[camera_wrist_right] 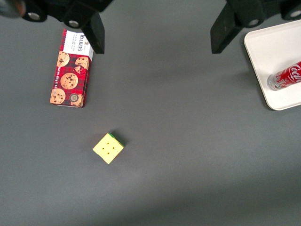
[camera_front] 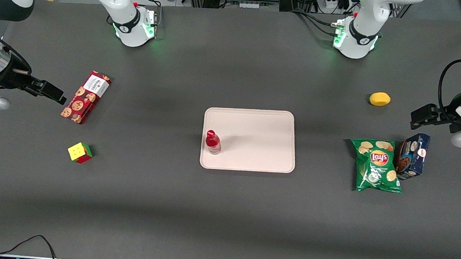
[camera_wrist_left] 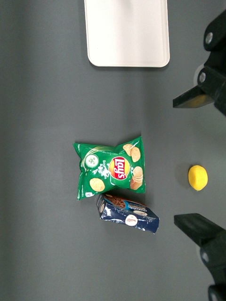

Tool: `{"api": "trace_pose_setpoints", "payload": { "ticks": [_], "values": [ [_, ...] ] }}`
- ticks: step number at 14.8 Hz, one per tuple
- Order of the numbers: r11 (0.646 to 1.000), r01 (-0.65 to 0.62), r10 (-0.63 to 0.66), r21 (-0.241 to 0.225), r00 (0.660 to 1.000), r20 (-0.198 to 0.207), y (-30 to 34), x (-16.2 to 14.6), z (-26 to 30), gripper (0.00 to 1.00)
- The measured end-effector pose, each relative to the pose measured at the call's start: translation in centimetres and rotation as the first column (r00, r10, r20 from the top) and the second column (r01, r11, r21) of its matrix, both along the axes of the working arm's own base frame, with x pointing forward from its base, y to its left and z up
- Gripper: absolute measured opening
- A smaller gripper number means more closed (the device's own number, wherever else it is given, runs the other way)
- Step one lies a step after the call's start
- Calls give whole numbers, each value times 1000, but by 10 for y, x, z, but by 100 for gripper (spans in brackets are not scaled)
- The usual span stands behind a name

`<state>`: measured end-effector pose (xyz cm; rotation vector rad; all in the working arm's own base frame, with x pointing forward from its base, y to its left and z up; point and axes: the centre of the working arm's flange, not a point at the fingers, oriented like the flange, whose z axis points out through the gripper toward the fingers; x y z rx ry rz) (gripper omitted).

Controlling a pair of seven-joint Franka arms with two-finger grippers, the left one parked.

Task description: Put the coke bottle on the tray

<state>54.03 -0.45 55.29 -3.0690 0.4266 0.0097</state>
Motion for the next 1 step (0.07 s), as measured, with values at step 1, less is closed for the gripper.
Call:
{"api": "trace_pose_setpoints", "payload": {
  "ticks": [1],
  "values": [
    [1000, 3, -3, 0, 1000, 4, -2, 0, 2, 100]
  ]
}}
